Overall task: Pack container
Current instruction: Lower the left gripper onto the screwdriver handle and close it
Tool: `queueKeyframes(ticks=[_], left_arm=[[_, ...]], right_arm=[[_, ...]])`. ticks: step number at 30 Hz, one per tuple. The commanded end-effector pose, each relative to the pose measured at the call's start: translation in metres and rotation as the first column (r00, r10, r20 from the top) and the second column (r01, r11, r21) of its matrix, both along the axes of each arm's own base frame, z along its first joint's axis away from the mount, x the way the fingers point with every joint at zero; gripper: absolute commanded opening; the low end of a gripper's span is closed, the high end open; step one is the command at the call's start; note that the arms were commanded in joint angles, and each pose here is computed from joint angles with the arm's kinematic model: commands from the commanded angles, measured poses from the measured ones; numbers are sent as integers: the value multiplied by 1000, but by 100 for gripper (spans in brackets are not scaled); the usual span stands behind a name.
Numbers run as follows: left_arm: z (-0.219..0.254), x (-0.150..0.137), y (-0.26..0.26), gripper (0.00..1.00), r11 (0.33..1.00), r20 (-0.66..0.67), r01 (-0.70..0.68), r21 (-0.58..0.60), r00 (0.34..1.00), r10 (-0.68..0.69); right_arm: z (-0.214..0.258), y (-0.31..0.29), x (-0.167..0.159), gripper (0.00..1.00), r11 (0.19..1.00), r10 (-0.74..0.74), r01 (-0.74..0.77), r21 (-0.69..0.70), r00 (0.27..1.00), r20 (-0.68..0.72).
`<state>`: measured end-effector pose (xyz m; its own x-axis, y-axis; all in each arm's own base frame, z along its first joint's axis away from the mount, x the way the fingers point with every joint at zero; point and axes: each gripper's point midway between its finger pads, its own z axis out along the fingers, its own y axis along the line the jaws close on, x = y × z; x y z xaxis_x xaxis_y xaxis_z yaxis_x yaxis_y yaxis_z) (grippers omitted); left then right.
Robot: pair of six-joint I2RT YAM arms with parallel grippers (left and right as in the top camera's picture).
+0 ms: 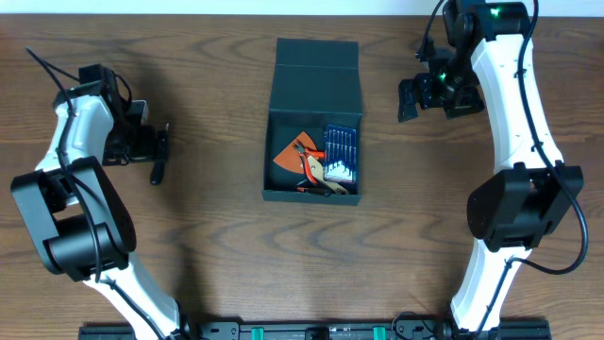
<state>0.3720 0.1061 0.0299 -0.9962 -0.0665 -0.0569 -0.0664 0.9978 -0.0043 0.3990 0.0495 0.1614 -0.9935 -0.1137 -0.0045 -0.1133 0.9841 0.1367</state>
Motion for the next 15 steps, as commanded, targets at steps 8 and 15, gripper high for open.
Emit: queueKeyframes(ticks=[8,15], left_arm=[[-5,4,3,98,999,8,30,17,1000,-30],[-23,1,-3,98,999,-39,42,1,998,-42]], right_arm=[[3,1,-2,99,1000,27,-27,-10,1000,8],[3,1,-2,99,1000,27,-27,-11,1000,11]])
